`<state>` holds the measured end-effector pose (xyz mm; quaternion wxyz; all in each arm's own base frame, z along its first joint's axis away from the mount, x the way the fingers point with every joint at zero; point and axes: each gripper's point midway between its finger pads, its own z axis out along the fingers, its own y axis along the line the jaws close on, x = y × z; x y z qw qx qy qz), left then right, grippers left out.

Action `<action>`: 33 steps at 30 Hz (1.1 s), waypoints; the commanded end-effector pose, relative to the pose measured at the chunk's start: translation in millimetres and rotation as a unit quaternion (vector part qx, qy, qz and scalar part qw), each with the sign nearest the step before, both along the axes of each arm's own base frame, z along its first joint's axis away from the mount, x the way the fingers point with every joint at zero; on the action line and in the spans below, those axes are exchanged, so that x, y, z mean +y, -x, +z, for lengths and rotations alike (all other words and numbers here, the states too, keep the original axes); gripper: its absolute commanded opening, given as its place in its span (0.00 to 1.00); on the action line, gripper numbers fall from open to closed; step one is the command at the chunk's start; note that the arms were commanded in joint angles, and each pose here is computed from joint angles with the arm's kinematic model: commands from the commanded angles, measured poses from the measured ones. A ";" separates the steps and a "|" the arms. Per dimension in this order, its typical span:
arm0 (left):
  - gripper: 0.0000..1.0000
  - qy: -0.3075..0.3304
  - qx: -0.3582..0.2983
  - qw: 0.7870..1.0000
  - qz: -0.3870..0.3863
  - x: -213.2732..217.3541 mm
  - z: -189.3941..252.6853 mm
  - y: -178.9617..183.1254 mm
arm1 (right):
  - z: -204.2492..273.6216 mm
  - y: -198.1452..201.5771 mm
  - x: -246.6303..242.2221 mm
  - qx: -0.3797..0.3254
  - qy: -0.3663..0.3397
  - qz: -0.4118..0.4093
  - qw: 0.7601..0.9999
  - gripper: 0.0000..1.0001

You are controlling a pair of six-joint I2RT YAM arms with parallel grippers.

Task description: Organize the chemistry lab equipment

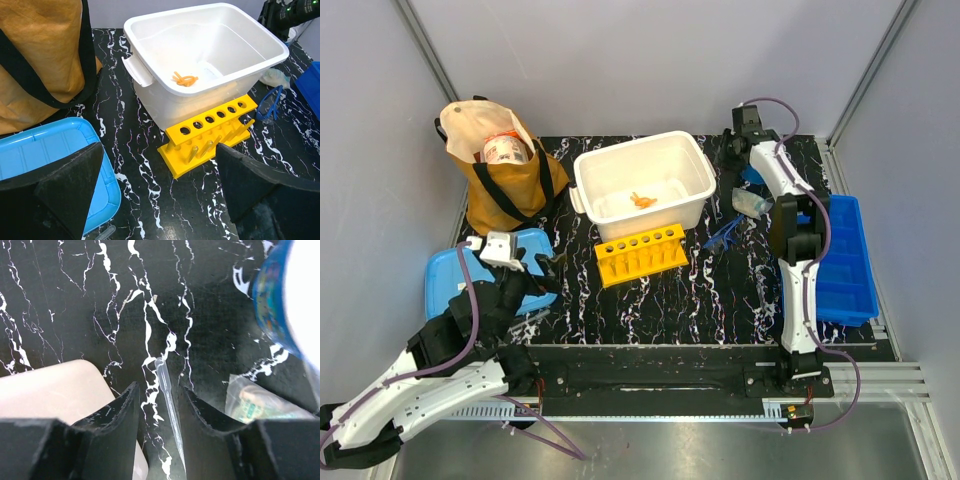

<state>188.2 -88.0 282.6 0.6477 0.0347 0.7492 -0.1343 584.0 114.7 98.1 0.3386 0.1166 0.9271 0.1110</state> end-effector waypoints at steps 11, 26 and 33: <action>0.99 0.030 -0.027 0.999 0.028 9.1 13.9 -3.3 | -29.4 -5.2 30.3 0.036 0.042 0.058 0.997 0.38; 0.99 0.030 -0.027 0.999 0.028 8.1 14.1 -3.9 | -60.7 2.1 18.3 0.066 0.089 0.044 0.993 0.34; 0.99 0.031 -0.028 0.999 0.029 9.5 14.4 -3.3 | -69.9 3.2 18.5 0.074 0.087 0.040 0.993 0.34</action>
